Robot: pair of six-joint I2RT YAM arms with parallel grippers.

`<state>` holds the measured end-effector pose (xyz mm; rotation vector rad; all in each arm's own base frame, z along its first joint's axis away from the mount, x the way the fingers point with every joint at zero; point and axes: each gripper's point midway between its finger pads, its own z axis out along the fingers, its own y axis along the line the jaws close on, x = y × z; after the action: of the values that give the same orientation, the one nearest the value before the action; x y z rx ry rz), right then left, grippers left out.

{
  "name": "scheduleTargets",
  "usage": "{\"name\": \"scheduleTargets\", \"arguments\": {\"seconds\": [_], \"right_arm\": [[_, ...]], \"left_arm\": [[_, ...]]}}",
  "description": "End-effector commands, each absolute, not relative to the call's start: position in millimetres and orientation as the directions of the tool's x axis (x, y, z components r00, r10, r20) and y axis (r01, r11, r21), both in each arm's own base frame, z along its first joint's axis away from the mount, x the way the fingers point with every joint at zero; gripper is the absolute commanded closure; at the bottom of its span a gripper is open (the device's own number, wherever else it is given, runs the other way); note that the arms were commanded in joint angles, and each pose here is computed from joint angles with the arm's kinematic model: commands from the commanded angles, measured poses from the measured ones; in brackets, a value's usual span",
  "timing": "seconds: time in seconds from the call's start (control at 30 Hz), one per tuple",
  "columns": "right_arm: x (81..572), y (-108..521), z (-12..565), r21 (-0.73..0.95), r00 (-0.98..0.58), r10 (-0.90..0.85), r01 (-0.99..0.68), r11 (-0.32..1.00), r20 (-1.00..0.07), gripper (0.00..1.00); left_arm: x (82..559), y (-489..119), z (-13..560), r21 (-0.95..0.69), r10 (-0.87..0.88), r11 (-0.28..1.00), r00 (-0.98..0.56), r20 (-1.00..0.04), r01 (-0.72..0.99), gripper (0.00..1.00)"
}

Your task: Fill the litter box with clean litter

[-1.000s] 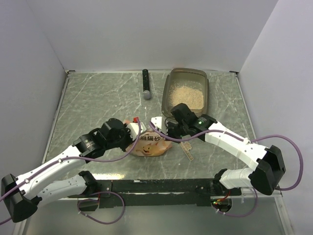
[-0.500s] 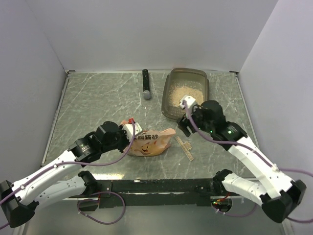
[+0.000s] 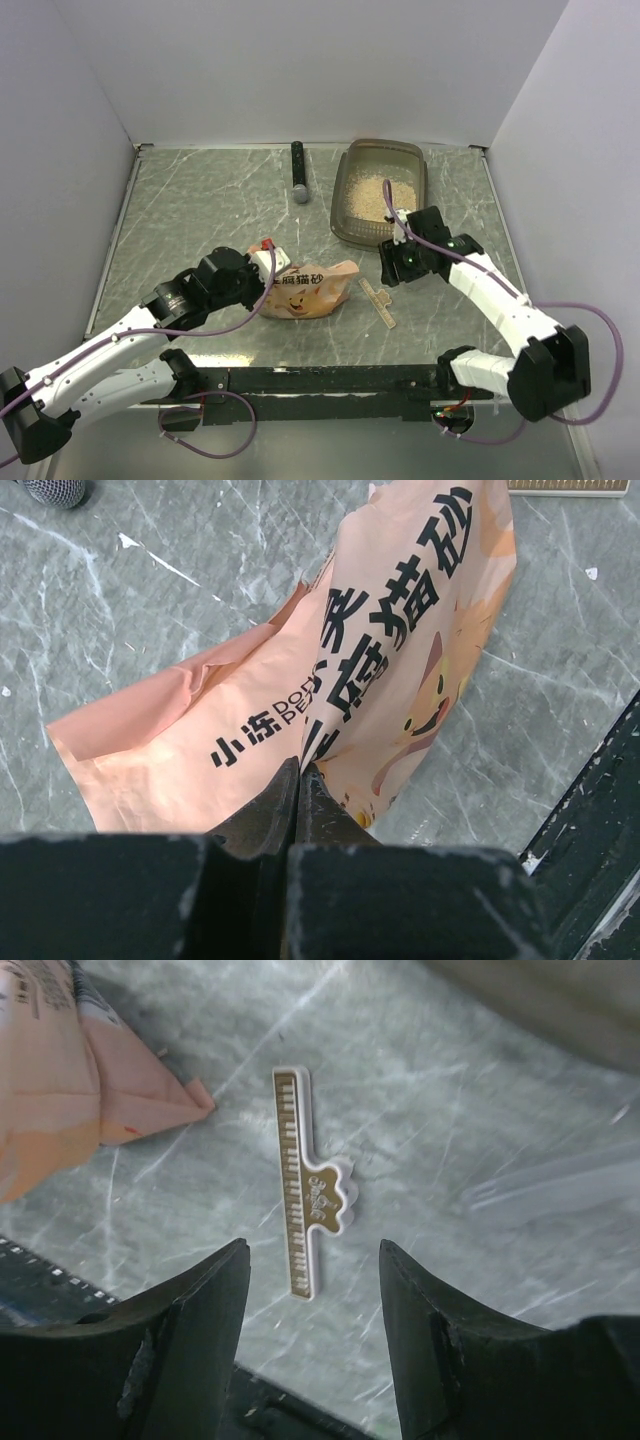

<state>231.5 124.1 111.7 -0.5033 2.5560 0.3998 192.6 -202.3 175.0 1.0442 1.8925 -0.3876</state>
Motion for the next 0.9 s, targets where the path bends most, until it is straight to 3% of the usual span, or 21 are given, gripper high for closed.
{"name": "scheduleTargets", "arguments": {"seconds": [0.0,0.23,0.87], "right_arm": [[230,129,108,0.275,-0.896,-0.176,-0.304,0.912,-0.408,0.39],[222,136,73,0.343,-0.957,-0.107,-0.2,0.918,-0.27,0.44],[225,136,33,0.36,-0.975,-0.081,-0.153,0.92,-0.206,0.45]], "left_arm": [[206,-210,209,0.139,0.408,0.639,-0.181,-0.895,0.757,0.99],[203,-209,212,0.132,0.391,0.64,-0.173,-0.904,0.757,0.99],[204,-209,210,0.134,0.395,0.641,-0.176,-0.902,0.755,0.99]]}}
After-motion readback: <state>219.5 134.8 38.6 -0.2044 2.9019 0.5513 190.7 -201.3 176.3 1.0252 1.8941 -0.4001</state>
